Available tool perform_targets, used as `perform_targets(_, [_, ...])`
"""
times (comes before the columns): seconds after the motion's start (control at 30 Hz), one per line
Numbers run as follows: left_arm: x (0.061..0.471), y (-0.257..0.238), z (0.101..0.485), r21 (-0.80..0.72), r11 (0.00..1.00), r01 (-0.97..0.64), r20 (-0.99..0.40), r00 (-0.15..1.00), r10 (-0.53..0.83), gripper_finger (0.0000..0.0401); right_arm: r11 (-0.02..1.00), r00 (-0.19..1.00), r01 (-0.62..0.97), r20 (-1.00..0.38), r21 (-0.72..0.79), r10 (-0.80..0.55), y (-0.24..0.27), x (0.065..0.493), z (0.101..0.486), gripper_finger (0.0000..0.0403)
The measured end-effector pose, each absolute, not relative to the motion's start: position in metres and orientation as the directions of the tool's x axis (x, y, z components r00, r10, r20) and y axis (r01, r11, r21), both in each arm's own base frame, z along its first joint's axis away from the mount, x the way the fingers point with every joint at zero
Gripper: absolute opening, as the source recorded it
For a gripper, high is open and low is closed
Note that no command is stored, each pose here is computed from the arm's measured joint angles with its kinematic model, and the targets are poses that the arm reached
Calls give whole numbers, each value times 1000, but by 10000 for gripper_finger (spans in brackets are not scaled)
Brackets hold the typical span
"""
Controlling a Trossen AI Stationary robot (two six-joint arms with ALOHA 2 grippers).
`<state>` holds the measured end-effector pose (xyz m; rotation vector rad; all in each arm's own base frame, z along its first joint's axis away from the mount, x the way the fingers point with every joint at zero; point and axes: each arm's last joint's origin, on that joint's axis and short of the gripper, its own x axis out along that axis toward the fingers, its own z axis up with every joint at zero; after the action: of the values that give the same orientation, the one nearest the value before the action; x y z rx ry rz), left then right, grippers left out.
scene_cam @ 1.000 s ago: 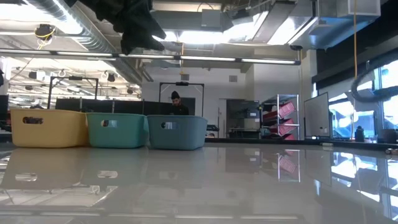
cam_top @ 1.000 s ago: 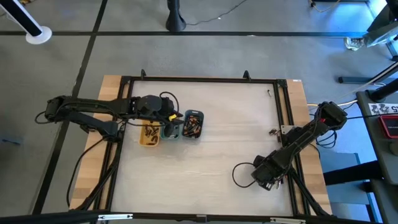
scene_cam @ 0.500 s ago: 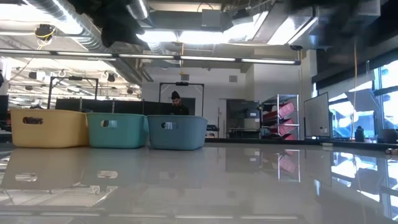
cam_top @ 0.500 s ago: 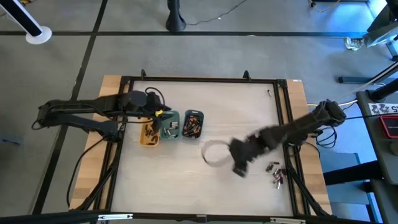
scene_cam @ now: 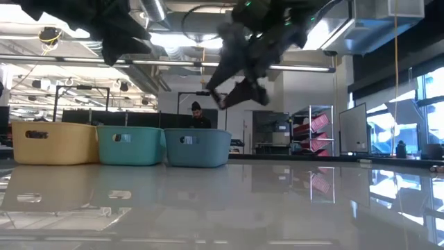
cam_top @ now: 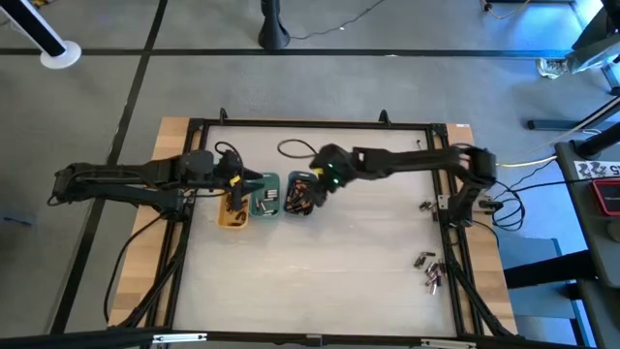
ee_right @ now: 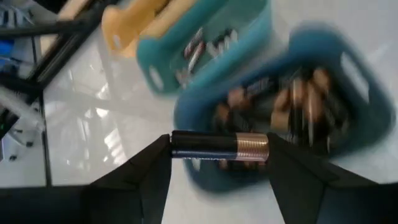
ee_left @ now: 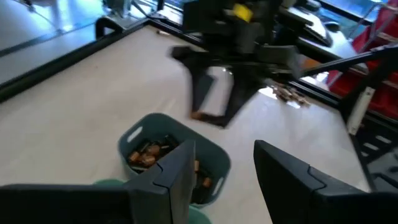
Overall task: Sort batteries
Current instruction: Put the large black battery into the blue bin, then put the small black battery into the yellow bin
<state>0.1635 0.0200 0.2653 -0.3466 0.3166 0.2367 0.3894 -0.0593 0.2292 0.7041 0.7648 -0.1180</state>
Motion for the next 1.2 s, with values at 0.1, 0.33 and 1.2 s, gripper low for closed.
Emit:
perform_targets(0.1, [163,19,265,-306,919,-250,-343,929,138,155,791,729,327,-671,517,137,-69,409,228,226])
perform_targets(0.33, [163,18,267,-323,917,-236,-332,935,123,155,854,618,339,-778,394,114,-74,433,233,246])
perform_targets(1.2, [162,26,267,-480,729,-489,-317,871,376,155,978,518,160,-855,134,32,-72,378,299,298])
